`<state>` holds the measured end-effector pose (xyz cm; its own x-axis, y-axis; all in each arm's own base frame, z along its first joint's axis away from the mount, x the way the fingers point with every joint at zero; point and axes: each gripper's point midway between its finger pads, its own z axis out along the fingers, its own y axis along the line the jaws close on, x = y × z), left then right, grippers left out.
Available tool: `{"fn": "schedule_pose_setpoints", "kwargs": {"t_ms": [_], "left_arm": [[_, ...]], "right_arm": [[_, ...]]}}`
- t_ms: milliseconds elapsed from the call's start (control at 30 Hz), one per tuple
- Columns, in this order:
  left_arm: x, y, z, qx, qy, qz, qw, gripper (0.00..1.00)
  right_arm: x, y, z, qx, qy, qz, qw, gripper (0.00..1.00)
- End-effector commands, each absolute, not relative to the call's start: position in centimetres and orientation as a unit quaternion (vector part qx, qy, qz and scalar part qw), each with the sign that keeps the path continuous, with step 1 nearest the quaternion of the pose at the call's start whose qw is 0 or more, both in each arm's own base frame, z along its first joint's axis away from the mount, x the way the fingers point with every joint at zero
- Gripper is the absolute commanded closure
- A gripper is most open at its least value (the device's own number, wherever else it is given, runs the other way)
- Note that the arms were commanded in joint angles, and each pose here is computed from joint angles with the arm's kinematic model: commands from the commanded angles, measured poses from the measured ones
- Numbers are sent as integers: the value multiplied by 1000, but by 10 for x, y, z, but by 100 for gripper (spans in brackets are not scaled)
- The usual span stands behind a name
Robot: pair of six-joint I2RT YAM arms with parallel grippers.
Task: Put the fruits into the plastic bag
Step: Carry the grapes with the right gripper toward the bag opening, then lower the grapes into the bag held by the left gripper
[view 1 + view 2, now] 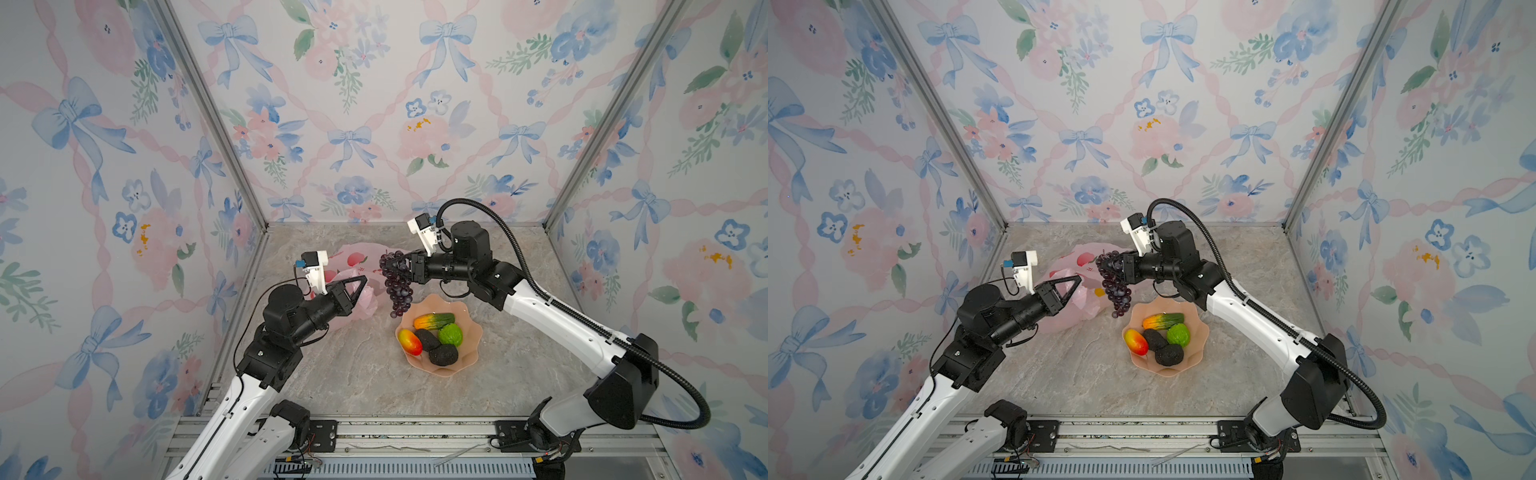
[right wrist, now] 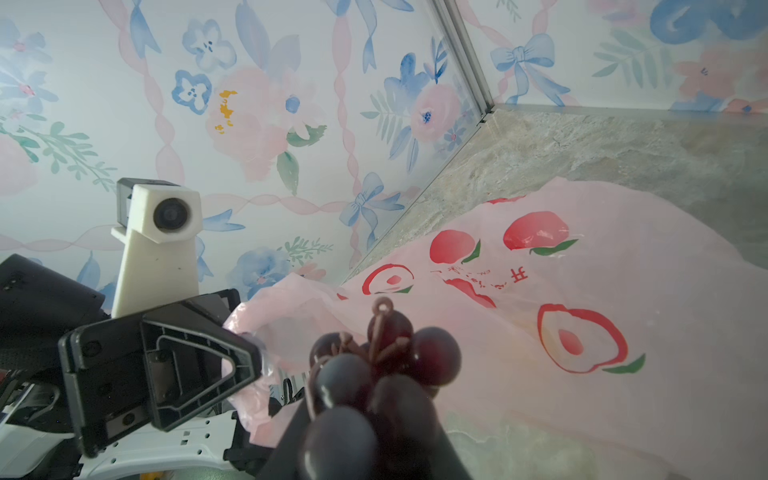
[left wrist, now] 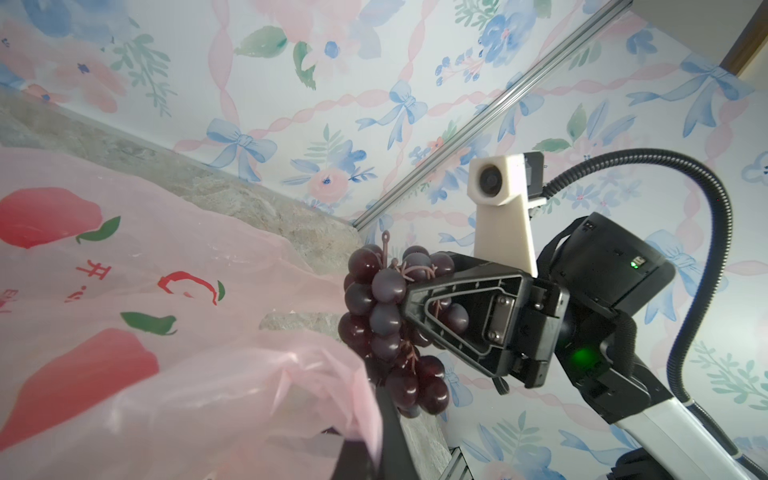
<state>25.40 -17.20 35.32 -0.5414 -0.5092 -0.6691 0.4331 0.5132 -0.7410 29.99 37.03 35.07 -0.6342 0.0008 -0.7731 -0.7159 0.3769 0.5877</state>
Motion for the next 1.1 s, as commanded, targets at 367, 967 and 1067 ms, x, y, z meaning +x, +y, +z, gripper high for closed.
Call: {"fn": "schedule_pose_setpoints", "kwargs": {"t_ms": [367,967,1067], "left_arm": [[242,-178,371,12,716,-522,464,100],[257,-138,354,-97,680,-570,451,100],[261,-135,351,-113,670,-584,444,100]], "right_arm": [[364,403,406,-198,698,547,417,70],[361,427,338,-187,709,555,393,71],[342,428,319,-215,720,527,397,71]]}}
